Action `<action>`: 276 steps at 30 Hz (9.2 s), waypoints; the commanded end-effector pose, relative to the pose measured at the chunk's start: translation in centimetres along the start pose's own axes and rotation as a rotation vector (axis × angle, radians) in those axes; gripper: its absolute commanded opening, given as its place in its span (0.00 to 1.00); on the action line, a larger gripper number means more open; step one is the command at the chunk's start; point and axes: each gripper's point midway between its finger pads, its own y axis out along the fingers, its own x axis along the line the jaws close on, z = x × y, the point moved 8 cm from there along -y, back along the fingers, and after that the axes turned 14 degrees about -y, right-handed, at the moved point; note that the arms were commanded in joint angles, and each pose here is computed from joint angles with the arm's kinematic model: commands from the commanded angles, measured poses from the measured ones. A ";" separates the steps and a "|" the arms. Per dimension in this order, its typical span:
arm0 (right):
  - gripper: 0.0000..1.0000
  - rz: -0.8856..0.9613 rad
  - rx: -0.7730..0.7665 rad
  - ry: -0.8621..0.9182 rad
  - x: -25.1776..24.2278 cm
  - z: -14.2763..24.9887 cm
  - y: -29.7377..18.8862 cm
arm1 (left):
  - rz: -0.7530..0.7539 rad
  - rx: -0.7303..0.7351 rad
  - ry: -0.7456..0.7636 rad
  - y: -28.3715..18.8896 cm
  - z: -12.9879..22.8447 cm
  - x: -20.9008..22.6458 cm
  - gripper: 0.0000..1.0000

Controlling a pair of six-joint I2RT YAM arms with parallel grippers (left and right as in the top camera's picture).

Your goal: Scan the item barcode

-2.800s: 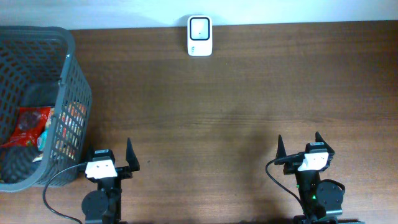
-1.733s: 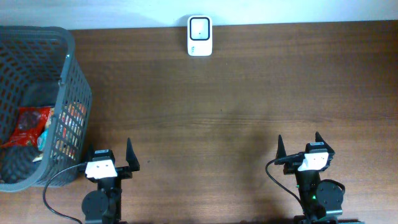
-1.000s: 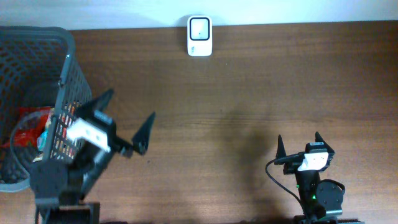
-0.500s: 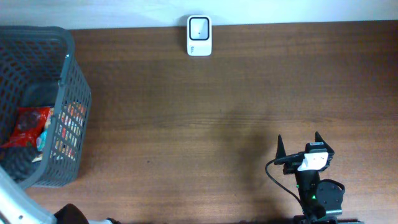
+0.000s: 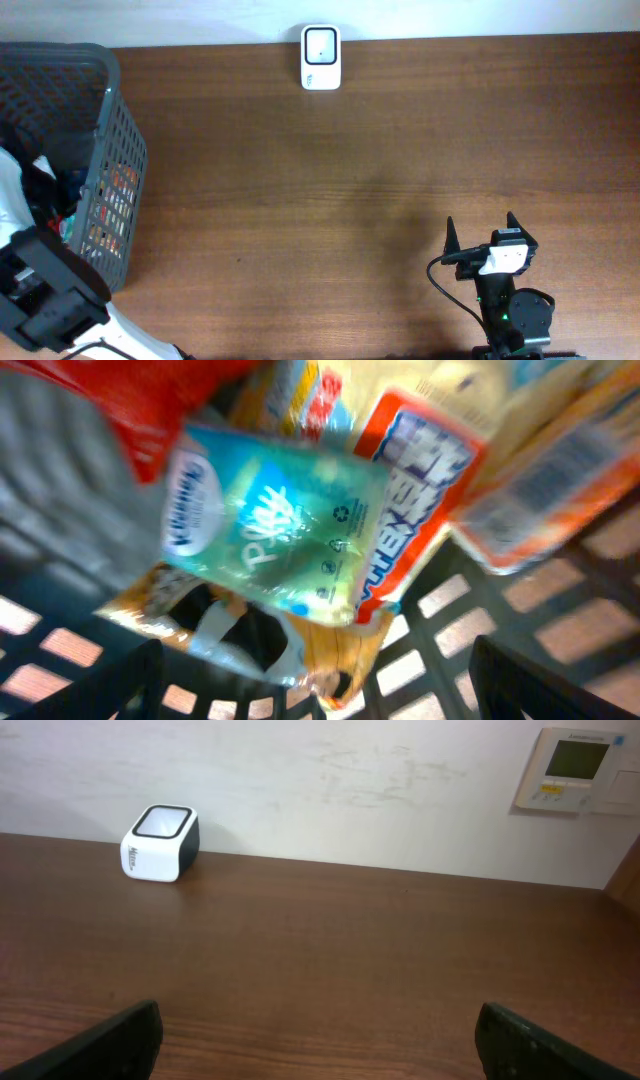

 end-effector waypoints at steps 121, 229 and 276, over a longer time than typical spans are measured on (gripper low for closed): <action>0.98 0.005 0.008 0.005 0.0 0.3 0.0 | 0.927 -0.515 0.654 -25.9 22.8 -16.3 0.00; 0.98 0.005 0.008 0.005 0.0 0.3 0.0 | -0.130 -0.247 -0.216 6.5 1.8 1.2 0.89; 0.98 0.005 0.008 0.005 0.0 0.3 0.0 | -0.005 -0.117 0.645 9.1 25.0 -31.6 0.03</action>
